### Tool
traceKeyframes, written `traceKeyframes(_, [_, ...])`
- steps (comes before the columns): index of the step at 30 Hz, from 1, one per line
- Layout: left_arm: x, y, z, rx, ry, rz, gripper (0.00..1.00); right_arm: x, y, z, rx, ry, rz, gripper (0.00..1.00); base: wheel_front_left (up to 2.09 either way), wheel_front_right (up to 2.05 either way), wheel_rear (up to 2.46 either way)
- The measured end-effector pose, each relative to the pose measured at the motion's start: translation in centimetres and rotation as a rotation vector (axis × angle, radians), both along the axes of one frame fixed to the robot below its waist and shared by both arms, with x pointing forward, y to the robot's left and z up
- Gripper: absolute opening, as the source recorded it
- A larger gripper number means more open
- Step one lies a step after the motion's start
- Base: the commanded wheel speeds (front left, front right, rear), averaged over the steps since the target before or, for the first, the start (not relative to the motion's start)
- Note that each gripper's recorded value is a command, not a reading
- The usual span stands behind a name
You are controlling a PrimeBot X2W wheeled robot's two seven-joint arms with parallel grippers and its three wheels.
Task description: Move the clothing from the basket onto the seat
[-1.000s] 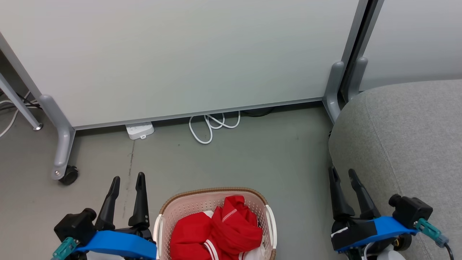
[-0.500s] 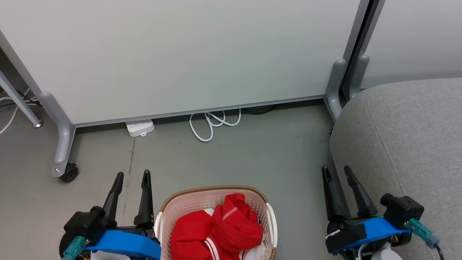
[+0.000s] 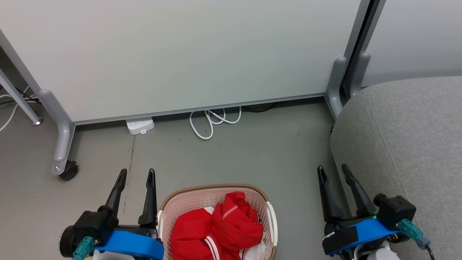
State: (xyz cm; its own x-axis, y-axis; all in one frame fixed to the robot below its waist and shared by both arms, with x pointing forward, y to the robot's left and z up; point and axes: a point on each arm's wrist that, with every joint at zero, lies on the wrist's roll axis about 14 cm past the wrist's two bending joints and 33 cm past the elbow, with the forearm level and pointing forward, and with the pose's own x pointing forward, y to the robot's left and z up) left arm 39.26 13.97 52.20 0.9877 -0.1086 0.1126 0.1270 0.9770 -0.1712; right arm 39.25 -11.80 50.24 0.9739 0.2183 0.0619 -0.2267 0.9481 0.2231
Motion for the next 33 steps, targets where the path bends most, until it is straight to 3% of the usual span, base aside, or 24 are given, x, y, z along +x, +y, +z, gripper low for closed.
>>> traceKeyframes(14, [0.02, -0.49, 0.08, 0.088, -0.026, -0.014, 1.00, 0.11, 0.19, -0.39, -0.098, -0.018, 0.014, 1.00, 0.00, 0.00, 0.00])
traceKeyframes(33, [-0.05, -0.34, -0.28, 0.085, -0.015, -0.010, 1.00, 0.13, 0.00, -0.77, -0.099, -0.006, 0.009, 1.00, 0.00, 0.00, 0.00])
